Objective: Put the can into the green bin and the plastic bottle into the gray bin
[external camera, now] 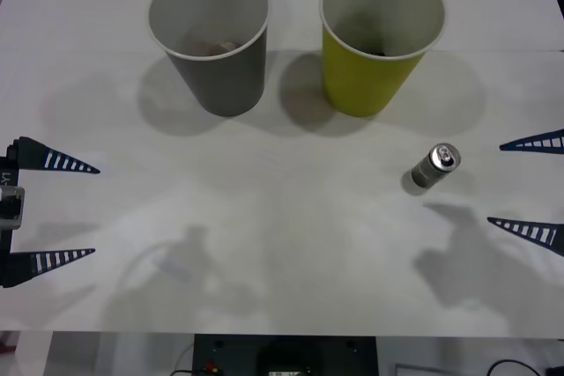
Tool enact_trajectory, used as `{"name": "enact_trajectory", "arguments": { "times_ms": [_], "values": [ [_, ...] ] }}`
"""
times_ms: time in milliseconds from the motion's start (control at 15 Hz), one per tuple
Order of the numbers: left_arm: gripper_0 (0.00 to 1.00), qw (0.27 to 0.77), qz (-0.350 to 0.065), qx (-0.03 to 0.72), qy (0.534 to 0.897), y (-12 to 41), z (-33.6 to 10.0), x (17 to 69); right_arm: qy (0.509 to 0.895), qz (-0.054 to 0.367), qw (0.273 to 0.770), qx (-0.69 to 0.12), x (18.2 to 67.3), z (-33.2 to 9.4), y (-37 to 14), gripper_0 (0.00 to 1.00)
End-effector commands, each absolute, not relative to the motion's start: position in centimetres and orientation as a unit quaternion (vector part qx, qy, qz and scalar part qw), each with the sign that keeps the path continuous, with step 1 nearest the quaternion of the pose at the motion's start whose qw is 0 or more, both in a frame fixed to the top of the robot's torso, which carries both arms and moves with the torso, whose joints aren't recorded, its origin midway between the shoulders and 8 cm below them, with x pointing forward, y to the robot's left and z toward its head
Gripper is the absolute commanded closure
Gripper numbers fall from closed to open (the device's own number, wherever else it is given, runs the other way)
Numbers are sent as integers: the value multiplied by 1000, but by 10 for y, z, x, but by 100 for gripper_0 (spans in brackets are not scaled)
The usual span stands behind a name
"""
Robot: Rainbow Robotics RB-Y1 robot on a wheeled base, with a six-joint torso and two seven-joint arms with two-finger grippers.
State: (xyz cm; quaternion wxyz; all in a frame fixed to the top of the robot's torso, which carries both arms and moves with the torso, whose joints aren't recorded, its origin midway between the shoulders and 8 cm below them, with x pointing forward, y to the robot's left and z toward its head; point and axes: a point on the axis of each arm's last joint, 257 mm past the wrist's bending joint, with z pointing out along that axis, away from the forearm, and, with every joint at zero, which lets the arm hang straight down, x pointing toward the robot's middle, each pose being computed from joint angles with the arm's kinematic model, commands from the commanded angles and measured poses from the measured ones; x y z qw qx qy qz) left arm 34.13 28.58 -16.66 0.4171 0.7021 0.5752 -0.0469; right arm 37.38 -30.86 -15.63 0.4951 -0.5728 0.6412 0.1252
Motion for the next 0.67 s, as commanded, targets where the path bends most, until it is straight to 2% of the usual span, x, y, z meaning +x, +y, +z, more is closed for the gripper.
{"name": "enact_trajectory", "arguments": {
  "times_ms": [67,333,667],
  "values": [
    [0,417,-47,702,575,286,-167,341,632,129,506,-572,378,-162,-324,0],
    [0,417,-47,702,575,286,-167,341,625,139,537,-550,383,-171,-343,0],
    [0,417,-47,702,575,286,-167,341,650,162,570,-476,391,-187,-360,0]
  ]
}}
